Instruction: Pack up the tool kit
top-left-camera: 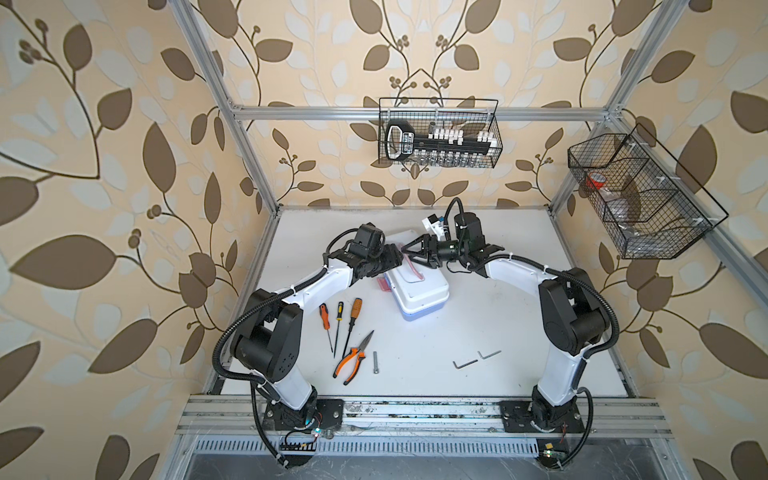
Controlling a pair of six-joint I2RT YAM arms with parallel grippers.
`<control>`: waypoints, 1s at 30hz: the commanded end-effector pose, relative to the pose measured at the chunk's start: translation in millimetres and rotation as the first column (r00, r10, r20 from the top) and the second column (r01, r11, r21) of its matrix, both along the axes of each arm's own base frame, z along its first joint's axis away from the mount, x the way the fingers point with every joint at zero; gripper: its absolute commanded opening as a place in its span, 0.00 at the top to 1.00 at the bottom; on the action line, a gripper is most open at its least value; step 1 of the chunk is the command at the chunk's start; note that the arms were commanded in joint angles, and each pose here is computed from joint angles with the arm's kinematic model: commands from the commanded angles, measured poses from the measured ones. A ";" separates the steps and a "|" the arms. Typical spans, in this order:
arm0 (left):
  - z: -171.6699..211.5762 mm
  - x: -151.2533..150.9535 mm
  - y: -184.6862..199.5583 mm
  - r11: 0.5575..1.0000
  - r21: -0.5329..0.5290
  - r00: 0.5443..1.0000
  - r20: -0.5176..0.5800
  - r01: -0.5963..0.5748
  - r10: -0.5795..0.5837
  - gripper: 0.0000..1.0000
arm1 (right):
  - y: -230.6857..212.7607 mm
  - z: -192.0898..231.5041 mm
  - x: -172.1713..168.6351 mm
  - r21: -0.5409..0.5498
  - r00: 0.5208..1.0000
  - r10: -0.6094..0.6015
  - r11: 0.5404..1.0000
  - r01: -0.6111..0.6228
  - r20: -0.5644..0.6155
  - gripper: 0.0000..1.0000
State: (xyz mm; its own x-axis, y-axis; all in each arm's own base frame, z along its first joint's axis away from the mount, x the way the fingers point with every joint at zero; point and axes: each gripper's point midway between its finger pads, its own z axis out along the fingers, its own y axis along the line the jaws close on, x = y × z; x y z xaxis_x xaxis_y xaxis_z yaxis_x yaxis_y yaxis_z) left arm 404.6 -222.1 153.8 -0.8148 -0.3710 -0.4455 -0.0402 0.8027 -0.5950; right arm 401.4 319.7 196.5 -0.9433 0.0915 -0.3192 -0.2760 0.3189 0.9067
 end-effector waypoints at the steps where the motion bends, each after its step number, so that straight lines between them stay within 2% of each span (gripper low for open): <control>1: 24.7 13.1 -9.7 0.999 -0.044 0.998 0.063 0.017 -0.015 0.32 | -8.5 27.3 1.1 -0.017 0.996 0.002 1.000 -0.001 0.085 0.25; 4: 28.4 14.6 -11.7 0.998 -0.053 0.998 0.068 0.022 -0.019 0.31 | -20.4 21.6 4.0 -0.123 0.994 -0.017 0.992 0.030 0.111 0.23; 8: 34.3 16.4 -14.2 0.998 -0.064 0.996 0.080 0.030 -0.025 0.31 | -40.6 15.7 4.9 -0.324 0.978 -0.042 0.940 0.108 0.204 0.23; 11: 36.5 17.8 -16.9 0.997 -0.074 0.996 0.082 0.037 -0.031 0.31 | -51.1 17.1 0.6 -0.458 0.952 -0.041 0.870 0.182 0.302 0.23; 15: 35.9 19.6 -20.5 0.995 -0.087 0.996 0.075 0.045 -0.038 0.31 | -58.3 12.5 -6.7 -0.634 0.909 0.012 0.721 0.281 0.416 0.28; 21: 34.5 21.8 -22.4 0.995 -0.094 0.997 0.072 0.045 -0.038 0.31 | -48.3 -0.3 -12.1 -0.683 0.899 0.060 0.672 0.286 0.435 0.37; 24: 35.0 22.3 -22.9 0.995 -0.093 0.997 0.073 0.047 -0.041 0.31 | -43.3 -10.0 -12.6 -0.719 0.896 0.090 0.634 0.286 0.435 0.39; 30: 35.8 22.5 -24.0 0.994 -0.096 0.996 0.071 0.052 -0.045 0.31 | -35.3 -23.0 -9.3 -0.753 0.894 0.108 0.588 0.295 0.435 0.42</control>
State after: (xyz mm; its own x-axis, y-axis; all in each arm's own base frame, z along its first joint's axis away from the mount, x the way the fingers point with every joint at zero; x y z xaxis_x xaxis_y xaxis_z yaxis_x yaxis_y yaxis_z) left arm 417.2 -236.8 163.2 -0.8220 -0.3650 -0.4371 -0.0094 0.7761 -0.6305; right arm 386.5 286.7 174.5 -0.7258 -0.2644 -0.6350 -0.4615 0.8718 0.1644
